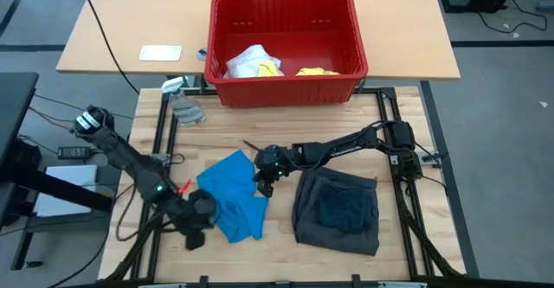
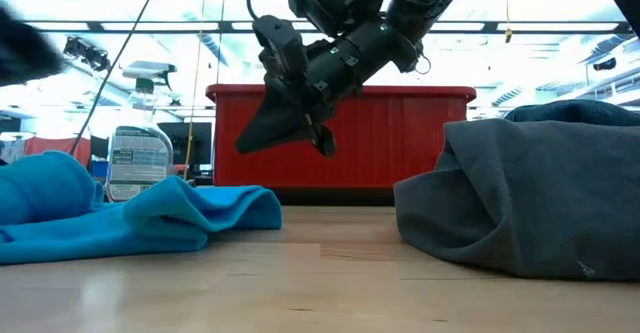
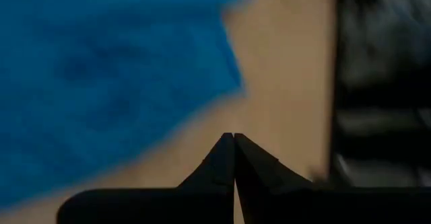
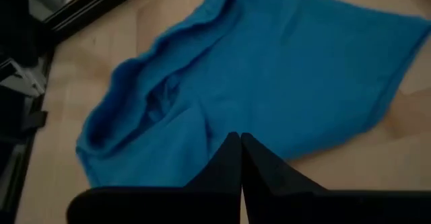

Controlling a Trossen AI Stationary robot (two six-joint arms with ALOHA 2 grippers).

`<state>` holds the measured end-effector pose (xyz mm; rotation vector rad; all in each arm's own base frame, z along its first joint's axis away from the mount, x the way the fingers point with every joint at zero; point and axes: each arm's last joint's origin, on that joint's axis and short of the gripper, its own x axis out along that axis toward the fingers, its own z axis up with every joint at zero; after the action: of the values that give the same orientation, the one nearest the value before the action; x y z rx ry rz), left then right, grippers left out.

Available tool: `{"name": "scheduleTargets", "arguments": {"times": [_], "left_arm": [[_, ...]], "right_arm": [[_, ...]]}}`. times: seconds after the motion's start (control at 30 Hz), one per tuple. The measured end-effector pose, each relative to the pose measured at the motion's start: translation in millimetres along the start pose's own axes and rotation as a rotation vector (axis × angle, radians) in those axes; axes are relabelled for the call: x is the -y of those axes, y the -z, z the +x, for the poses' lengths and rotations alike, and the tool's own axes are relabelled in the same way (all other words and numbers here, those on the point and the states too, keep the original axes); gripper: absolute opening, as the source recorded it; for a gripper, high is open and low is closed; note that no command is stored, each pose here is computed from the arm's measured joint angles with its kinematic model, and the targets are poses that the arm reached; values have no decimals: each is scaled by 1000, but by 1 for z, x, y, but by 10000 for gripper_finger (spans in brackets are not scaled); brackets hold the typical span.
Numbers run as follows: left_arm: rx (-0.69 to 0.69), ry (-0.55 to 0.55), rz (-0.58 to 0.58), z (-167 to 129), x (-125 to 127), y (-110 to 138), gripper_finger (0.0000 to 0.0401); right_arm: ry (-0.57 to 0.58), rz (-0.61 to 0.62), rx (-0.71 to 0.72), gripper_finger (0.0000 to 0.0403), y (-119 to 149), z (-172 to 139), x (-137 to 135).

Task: Fold laundry
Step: Fold the blue shorts

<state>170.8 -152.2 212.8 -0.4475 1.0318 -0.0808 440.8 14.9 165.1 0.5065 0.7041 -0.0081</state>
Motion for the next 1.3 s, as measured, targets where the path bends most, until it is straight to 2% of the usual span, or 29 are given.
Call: {"name": "scheduleTargets", "arguments": {"times": [0.1,0.17,0.27,0.43,0.53,0.7,0.77,0.87,1.03,1.1,1.3], "left_arm": [[112,-84,-59,2,-12,-17,9],[141,-98,-79,5,-18,-26,10],[170,-90,-9,10,-18,-34,29],[145,-24,171,34,-10,-37,106],[79,39,228,50,-6,-36,151],[-26,-42,189,69,-16,-27,180],[-50,-28,187,70,-16,-26,175],[-82,25,167,69,-13,-26,146],[-173,164,87,54,1,-24,44],[-223,159,56,45,7,-16,12],[-266,110,-6,21,27,0,12]], "right_arm": [[-2,51,-15,6,3,4,1],[-1,163,-53,8,7,5,3],[40,305,-47,27,10,5,0],[77,445,-89,97,16,5,0],[117,464,-80,149,21,6,3],[93,496,-48,216,26,8,6],[89,517,-41,227,32,9,9],[80,532,-31,228,33,9,10],[31,518,-79,210,47,26,13],[-12,512,-72,203,49,33,12],[-19,478,-25,193,50,37,10]]}}
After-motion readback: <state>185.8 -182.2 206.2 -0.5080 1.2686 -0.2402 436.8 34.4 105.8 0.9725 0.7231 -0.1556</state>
